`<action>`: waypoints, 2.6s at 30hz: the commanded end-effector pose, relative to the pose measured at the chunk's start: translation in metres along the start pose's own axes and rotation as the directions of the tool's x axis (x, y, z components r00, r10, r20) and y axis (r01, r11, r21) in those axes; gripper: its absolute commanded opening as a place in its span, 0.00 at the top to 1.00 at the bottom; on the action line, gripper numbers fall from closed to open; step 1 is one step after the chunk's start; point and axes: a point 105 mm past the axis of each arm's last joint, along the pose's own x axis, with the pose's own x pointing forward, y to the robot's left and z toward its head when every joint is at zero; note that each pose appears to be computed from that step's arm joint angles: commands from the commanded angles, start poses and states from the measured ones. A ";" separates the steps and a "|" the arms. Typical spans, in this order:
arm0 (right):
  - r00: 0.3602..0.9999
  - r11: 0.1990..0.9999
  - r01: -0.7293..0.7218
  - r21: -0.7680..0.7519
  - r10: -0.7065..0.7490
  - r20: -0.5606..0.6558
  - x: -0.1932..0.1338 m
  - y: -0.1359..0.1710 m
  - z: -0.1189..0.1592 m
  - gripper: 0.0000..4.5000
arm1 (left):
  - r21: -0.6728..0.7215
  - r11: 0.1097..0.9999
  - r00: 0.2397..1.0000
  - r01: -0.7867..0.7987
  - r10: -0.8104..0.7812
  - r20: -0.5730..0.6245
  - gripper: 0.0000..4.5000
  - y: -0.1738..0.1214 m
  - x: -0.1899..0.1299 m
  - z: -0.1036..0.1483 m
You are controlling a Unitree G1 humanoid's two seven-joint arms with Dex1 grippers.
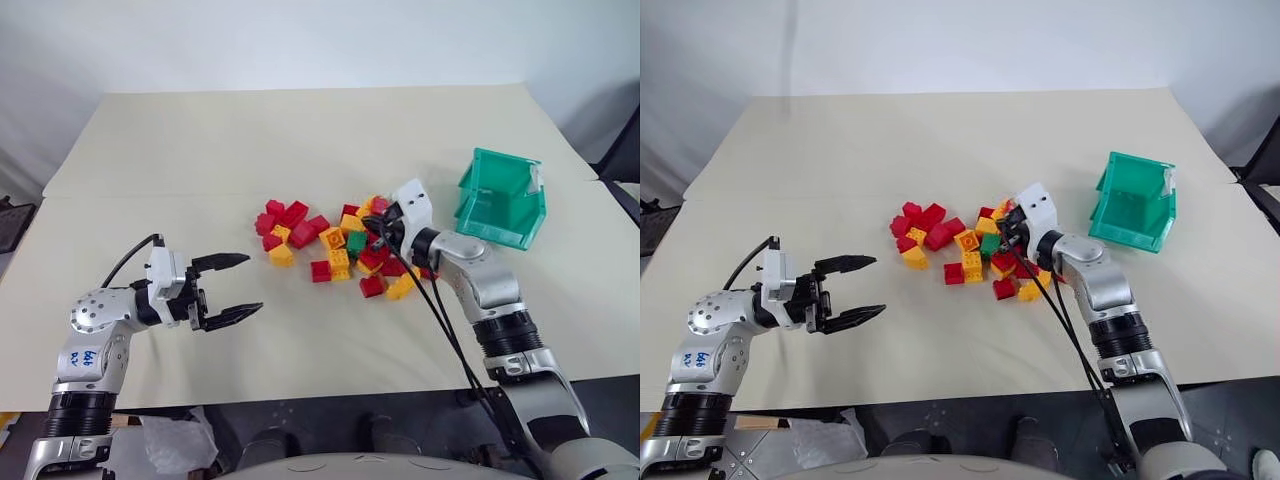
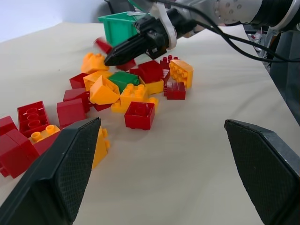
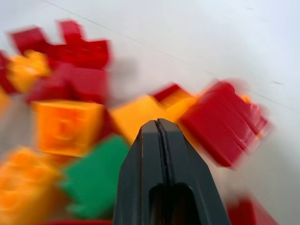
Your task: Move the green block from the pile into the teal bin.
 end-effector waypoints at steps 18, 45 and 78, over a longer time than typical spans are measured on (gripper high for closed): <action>0.974 0.974 -0.225 -0.003 0.225 0.027 -0.023 0.065 0.014 1.00 | 0.042 0.999 0.999 -0.014 0.013 0.036 0.00 0.007 0.008 0.008; 0.832 0.792 -0.535 -0.296 0.432 -0.348 -0.041 0.037 0.066 0.66 | 0.086 0.996 0.999 0.019 -0.023 0.049 0.00 0.014 0.012 0.007; 0.646 0.555 -0.731 -0.397 0.372 -0.667 0.019 0.037 0.056 0.10 | 0.109 0.994 0.998 -0.009 0.002 0.065 0.00 0.008 0.013 0.004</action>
